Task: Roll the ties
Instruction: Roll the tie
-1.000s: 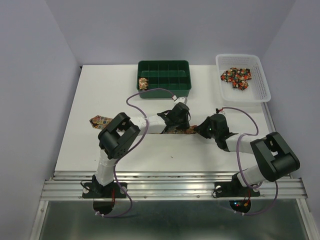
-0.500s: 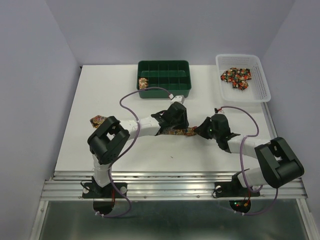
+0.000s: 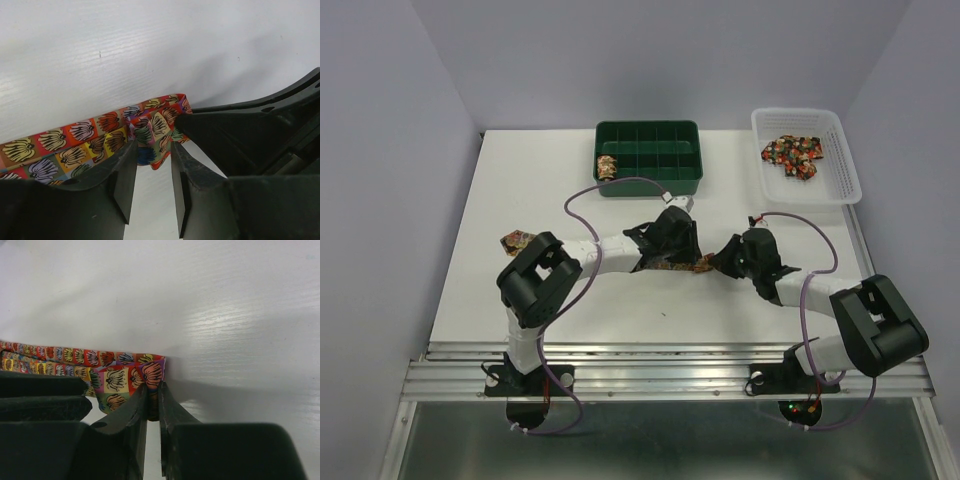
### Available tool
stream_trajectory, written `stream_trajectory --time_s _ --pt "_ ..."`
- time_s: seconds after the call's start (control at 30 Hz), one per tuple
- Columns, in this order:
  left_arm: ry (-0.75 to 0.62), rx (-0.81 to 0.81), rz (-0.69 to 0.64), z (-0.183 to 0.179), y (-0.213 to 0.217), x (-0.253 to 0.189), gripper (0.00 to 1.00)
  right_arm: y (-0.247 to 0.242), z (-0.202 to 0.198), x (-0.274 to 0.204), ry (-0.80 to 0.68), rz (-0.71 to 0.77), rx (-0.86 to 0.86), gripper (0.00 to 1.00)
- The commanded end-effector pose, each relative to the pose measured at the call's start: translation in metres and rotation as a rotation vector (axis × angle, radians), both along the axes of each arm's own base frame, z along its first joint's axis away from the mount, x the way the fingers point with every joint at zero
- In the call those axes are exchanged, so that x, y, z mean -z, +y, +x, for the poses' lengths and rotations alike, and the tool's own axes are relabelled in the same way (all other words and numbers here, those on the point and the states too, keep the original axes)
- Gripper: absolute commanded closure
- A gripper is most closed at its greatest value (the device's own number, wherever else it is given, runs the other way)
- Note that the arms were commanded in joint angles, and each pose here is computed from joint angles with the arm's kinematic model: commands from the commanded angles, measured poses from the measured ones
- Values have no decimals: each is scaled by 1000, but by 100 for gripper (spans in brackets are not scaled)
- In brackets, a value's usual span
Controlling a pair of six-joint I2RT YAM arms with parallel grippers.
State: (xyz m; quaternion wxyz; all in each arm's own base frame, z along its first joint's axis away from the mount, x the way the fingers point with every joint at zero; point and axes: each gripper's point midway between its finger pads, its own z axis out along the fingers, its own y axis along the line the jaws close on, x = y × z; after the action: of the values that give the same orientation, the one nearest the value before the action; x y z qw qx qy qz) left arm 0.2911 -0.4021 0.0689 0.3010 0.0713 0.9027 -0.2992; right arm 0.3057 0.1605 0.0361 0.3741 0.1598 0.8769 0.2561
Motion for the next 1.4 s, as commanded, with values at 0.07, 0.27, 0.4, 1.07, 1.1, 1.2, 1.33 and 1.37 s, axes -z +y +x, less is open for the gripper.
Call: stream_trajectory --time_s 0.07,0.27,0.4,1.07,1.1,1.2,1.33,1.37 --pt "11 28 -16 -9 -3 3 56 7 17 -27 -115 53 5 99" --pt "-5 67 -32 -21 -1 -5 56 9 18 -27 -122 67 6 99" --pt "-63 125 -35 -38 4 -3 55 11 18 -23 -107 67 -3 99" --pt "-115 -61 137 0 8 12 56 18 13 -31 -104 97 -38 99" --pt "-118 -52 139 -2 6 12 56 18 14 -31 -104 100 -39 99" --pt "-116 -28 140 -4 1 16 60 20 13 -29 -97 105 -45 99" --pt "-109 16 107 -10 -6 15 74 20 14 -29 -99 115 -39 99" --pt "-109 29 105 -13 -8 15 77 20 15 -30 -101 118 -36 99"
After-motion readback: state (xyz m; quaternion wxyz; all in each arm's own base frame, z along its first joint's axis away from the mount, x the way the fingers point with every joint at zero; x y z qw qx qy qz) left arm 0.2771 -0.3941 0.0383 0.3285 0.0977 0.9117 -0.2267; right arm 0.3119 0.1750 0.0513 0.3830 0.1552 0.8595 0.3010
